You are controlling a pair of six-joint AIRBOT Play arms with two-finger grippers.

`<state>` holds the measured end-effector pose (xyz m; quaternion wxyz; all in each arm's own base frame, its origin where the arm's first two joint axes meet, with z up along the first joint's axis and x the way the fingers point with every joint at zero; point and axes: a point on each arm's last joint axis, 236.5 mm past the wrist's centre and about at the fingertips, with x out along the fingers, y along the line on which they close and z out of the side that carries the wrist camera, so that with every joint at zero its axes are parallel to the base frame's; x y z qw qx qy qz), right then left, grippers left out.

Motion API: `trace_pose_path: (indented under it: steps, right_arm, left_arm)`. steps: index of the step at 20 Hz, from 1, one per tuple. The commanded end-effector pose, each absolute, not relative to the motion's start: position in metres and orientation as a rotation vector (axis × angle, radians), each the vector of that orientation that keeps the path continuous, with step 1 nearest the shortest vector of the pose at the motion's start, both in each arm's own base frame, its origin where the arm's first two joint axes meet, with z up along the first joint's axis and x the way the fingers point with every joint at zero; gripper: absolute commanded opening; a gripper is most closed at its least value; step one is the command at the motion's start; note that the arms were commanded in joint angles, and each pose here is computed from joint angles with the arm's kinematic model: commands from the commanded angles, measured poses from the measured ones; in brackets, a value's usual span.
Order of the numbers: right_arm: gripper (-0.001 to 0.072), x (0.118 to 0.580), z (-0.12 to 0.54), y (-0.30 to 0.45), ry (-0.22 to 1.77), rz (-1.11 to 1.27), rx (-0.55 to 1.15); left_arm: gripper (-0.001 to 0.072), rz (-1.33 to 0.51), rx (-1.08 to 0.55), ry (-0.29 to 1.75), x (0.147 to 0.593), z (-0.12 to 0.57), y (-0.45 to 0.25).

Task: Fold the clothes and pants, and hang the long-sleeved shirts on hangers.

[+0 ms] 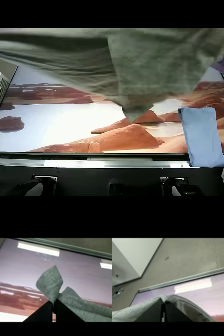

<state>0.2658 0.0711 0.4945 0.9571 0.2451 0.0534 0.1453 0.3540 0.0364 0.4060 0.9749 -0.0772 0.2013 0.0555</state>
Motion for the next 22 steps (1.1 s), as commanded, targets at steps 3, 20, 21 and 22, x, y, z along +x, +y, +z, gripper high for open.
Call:
trace_pose_path:
  steps: [3, 20, 21, 22]
  right_arm:
    - [0.0035, 0.232, 0.513, 0.056, 0.041, 0.239, 0.576]
    - [0.0036, 0.618, 0.066, 0.07, 0.815, 0.017, 0.674]
    - [0.0037, 0.619, 0.042, 0.077, 0.86, 0.018, 0.67]
    - [0.0037, 0.618, 0.02, 0.083, 0.902, 0.013, 0.667]
  left_arm:
    - [0.0016, 0.231, -0.159, 0.295, 0.296, 0.441, 0.058]
    - [0.0017, 0.203, -0.122, 0.988, 0.593, -0.003, 0.072]
    - [0.0017, 0.2, -0.121, 1.033, 0.59, -0.023, 0.069]
    - [0.0017, 0.195, -0.126, 1.071, 0.586, -0.037, 0.064]
